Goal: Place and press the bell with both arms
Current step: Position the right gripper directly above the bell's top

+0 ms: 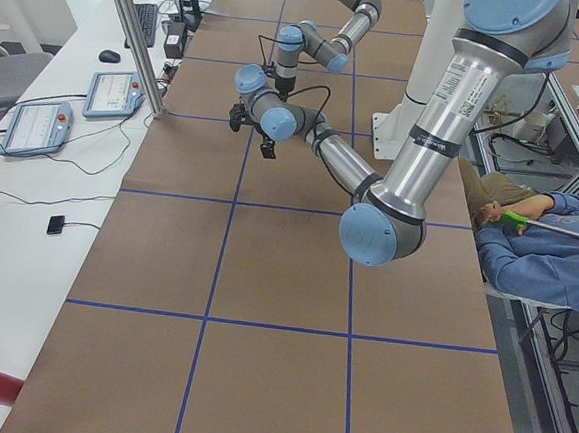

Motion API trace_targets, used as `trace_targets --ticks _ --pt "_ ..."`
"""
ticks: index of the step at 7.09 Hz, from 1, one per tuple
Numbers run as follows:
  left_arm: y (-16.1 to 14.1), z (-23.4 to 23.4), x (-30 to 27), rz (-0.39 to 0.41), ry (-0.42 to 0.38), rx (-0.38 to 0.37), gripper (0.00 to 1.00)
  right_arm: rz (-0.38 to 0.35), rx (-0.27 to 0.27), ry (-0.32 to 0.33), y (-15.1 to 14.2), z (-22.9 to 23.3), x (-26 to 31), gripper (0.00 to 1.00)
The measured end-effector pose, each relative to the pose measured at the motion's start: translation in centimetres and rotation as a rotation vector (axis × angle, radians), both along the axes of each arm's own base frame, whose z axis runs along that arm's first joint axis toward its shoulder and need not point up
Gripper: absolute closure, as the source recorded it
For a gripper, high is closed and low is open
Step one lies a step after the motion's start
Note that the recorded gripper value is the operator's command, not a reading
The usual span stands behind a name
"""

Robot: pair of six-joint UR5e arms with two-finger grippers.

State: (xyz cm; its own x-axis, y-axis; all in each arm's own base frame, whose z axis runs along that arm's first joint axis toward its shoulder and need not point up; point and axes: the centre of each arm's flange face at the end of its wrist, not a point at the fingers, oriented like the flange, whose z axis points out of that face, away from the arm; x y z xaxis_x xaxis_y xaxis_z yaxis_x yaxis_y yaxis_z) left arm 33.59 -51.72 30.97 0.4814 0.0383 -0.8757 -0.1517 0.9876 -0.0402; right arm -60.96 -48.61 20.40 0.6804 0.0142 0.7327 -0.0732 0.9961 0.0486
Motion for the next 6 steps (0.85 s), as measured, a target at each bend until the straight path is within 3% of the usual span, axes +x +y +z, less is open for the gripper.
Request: trace_targets --ticks 6 --pt "0.1 -0.1 -0.1 -0.001 0.002 0.0 0.01 -0.038 -0.011 0.035 0.6 0.1 -3.4 0.14"
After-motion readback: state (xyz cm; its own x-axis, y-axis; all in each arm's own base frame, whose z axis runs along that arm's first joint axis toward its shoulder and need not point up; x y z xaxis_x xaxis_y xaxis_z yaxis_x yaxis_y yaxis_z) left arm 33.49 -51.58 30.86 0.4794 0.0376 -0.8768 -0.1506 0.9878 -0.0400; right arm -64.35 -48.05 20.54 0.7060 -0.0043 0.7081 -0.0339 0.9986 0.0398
